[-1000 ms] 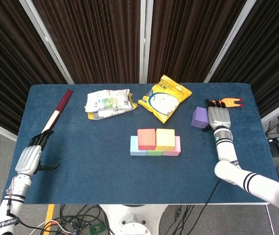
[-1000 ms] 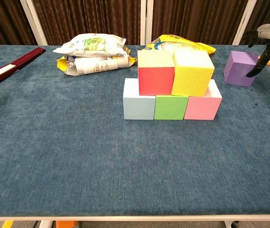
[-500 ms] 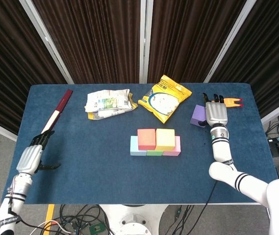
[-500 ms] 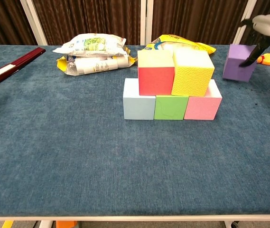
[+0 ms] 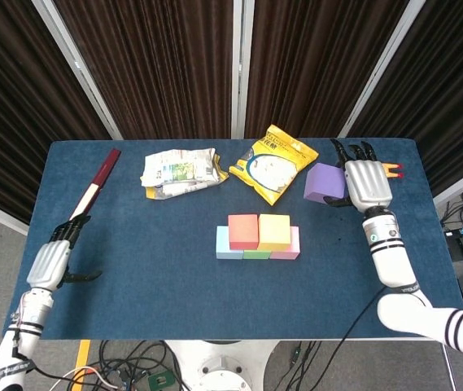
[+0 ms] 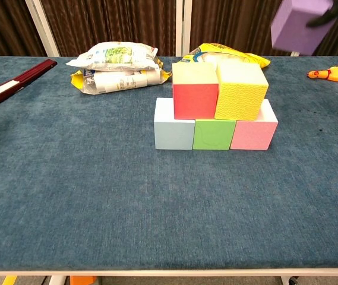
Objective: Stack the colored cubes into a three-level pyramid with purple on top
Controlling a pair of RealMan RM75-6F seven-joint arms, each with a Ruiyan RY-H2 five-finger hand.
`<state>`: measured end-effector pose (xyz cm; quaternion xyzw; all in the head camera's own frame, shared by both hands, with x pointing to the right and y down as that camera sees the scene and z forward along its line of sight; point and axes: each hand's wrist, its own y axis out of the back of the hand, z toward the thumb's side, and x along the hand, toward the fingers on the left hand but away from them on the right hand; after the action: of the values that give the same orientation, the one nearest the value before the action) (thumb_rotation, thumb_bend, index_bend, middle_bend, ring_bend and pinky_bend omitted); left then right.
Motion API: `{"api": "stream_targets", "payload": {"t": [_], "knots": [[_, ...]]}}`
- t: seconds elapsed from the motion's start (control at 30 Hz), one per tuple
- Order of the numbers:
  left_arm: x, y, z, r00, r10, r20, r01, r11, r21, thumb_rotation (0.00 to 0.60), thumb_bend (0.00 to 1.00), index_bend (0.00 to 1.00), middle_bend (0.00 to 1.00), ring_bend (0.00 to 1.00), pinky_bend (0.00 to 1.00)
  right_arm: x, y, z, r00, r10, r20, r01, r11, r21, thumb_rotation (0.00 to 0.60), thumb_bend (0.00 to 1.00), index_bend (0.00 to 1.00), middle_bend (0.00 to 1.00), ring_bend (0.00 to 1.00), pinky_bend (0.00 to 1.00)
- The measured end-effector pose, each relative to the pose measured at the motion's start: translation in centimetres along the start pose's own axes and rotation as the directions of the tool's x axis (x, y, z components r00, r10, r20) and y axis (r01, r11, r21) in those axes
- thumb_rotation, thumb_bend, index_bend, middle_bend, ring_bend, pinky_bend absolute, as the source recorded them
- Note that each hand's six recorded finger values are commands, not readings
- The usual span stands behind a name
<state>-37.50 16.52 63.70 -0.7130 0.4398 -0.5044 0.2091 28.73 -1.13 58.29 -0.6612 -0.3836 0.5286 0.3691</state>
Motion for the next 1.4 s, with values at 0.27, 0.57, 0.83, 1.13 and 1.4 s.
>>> {"api": "stream_targets", "payload": {"t": [0.27,0.57,0.83,1.13,1.4], "knots": [[-0.1,0.6,0.5,0.999,0.025,0.030,-0.025,1.000,0.003,0.600,0.09,0.02,0.00,0.00,0.01,3.1,3.6,5.0,0.983,0.067,-0.168,-0.082,0.993,-0.082,0.600,0.12,0.00,0.57,0.12,0.00],[-0.4,0.7,0.5,0.998,0.030,0.055,-0.030,0.999,-0.016,0.600,0.09,0.02,0.00,0.00,0.01,3.7,2.0,9.3,0.947,0.172,-0.272,-0.200,0.976,-0.081,0.600,0.12,0.00,0.57,0.11,0.00],[-0.5,0.7,0.4,0.998,0.033,0.057,-0.032,0.999,-0.016,0.600,0.09,0.02,0.00,0.00,0.01,3.4,0.3,11.2,0.933,0.215,-0.289,-0.235,0.971,-0.034,0.600,0.12,0.00,0.57,0.11,0.00],[-0.6,0.8,0.1,0.998,0.036,0.052,-0.035,0.999,-0.020,0.600,0.09,0.02,0.00,0.00,0.01,2.4,-0.7,11.8,0.939,0.232,-0.255,-0.239,0.971,0.001,0.600,0.12,0.00,0.57,0.11,0.00],[-0.7,0.8,-0.1,0.998,0.034,0.050,-0.033,0.999,-0.024,0.600,0.09,0.02,0.00,0.00,0.01,1.9,-1.2,11.7,0.940,0.253,-0.227,-0.254,0.967,0.025,0.600,0.12,0.00,0.56,0.11,0.00]]}}
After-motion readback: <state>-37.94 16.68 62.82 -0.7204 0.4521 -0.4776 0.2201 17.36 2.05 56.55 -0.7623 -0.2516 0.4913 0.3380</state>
